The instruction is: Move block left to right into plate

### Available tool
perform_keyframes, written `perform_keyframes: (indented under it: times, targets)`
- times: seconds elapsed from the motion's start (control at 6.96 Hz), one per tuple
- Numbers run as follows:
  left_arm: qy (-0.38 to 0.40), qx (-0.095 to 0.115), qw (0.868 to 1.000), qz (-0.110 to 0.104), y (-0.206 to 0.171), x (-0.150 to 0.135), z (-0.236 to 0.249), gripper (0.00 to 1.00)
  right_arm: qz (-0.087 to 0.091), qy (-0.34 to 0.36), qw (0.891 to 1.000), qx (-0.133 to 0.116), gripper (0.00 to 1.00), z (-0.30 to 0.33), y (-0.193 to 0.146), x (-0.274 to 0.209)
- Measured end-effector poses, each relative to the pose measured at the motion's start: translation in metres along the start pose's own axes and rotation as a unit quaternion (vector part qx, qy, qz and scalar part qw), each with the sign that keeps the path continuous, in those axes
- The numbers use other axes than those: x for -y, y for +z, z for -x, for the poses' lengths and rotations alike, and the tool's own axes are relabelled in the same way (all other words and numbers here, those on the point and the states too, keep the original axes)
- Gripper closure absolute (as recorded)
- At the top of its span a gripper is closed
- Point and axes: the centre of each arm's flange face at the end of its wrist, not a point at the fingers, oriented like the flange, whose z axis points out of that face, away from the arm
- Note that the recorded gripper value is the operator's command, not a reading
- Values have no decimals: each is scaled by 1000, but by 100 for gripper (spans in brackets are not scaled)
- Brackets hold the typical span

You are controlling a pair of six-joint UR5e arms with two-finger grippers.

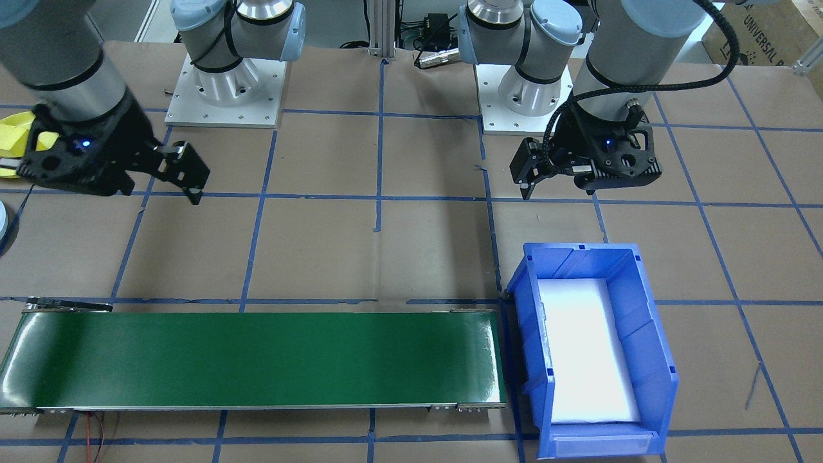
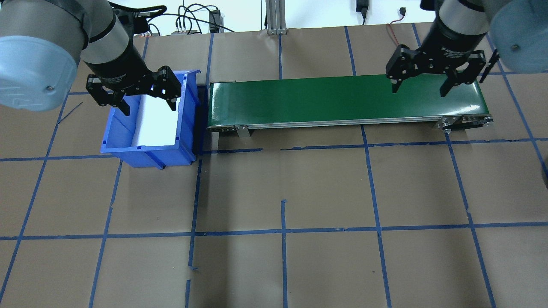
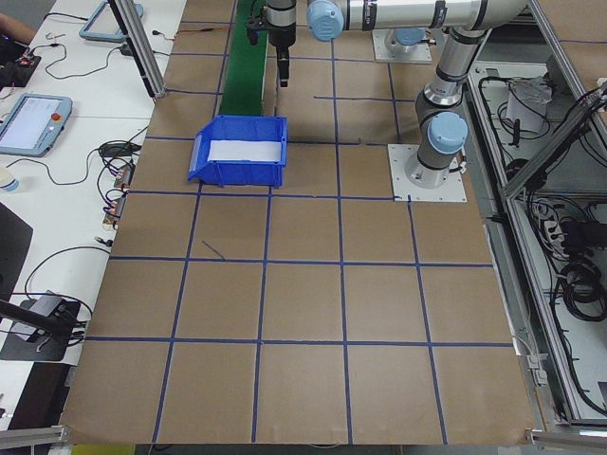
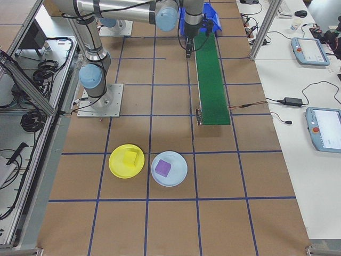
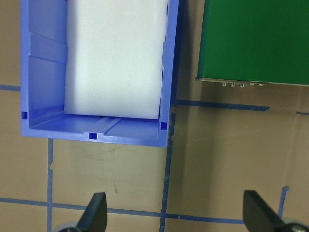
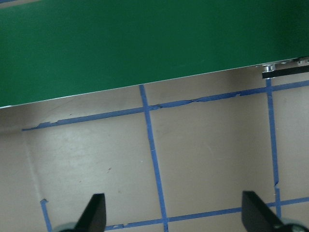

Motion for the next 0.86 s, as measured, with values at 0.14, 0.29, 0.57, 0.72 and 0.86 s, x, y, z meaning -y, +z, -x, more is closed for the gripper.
perform_keyframes:
  times: [0.14,0.29,0.57,0.72,0.86]
  targets:
    - [0,0,1000,1,0,0,0,0,-5,-10,1000,-8,0,15,-5,-8]
    - [0,0,1000,0,0,1,0,0,-7,-13,1000,-26,0,16,-8,-10]
    - [0,0,1000,-1,-1,1,0,0,-6,-15,999,-33,0,20,-10,-14]
    - [0,0,1000,-1,0,1,0,0,-6,-13,1000,-27,0,19,-11,-13]
    - [0,0,1000,0,0,1,0,0,-7,-10,1000,-23,0,15,-15,-10]
